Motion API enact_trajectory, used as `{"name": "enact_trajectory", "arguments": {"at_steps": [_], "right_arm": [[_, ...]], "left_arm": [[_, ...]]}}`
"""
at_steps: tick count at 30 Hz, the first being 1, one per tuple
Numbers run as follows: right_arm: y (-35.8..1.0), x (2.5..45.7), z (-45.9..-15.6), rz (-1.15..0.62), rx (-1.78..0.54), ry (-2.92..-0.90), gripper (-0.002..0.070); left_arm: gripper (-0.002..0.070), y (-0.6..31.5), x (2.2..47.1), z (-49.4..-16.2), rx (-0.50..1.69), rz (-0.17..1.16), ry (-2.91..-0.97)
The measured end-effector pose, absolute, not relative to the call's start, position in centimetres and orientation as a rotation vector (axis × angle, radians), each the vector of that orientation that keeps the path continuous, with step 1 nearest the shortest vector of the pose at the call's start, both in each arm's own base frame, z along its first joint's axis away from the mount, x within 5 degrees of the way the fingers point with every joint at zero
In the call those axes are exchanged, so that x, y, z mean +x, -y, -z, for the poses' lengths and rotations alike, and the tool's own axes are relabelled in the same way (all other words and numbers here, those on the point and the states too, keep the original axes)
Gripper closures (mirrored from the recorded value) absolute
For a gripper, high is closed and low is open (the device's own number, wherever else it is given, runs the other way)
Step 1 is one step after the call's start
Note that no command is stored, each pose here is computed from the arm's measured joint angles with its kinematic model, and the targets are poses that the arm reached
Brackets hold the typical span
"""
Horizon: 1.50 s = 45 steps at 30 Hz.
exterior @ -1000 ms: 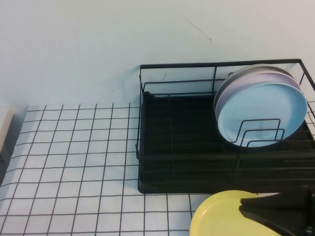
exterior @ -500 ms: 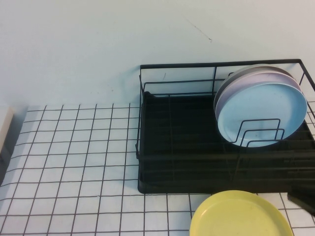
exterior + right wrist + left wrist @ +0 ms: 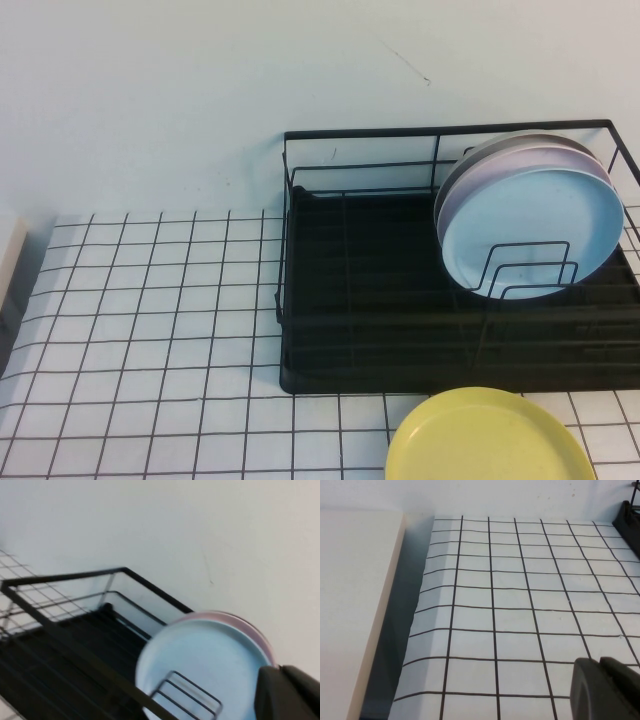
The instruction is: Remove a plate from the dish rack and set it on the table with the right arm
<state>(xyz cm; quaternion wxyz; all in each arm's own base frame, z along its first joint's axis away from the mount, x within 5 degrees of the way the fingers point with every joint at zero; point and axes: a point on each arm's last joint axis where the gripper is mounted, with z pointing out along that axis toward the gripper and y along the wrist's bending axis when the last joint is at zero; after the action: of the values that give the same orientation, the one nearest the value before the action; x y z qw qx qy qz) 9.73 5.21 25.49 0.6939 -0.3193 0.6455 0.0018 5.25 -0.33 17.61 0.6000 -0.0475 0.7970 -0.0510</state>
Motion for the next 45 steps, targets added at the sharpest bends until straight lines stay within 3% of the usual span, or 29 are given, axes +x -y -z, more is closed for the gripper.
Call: {"name": "enact_trajectory", "arguments": {"at_steps": [8,19,23,29,36,45], "right_arm": [[-1.2,7.3,-23.5,0.201,-0.466,-1.472,0.0677],[-0.3,6.1,-20.2,0.223,-0.287,-1.528,0.0677],[-0.2,6.1,-20.1,0.19,-0.25,-1.535,0.0677],[0.3,5.7,-20.6,0.279,-0.18,-1.485,0.0677],[0.7,5.2,-17.2,0.298,-0.116,-1.868,0.0677],[0.6,5.1,-16.9,0.284,-0.171,-1.906,0.0677]], "left_arm": [[0.0677,0.3,5.2,-17.6,-0.11,0.119,-1.848],[0.0677,0.3,5.2,-17.6,-0.11,0.119,-1.848],[0.0677,0.3,5.2,-17.6,-0.11,0.119,-1.848],[0.0677,0.3,5.2,-17.6,-0.11,0.119,-1.848],[0.0677,0.3,5.2,-17.6,-0.11,0.119,-1.848],[0.0677,0.3,5.2,-17.6,-0.11,0.119,-1.848]]}}
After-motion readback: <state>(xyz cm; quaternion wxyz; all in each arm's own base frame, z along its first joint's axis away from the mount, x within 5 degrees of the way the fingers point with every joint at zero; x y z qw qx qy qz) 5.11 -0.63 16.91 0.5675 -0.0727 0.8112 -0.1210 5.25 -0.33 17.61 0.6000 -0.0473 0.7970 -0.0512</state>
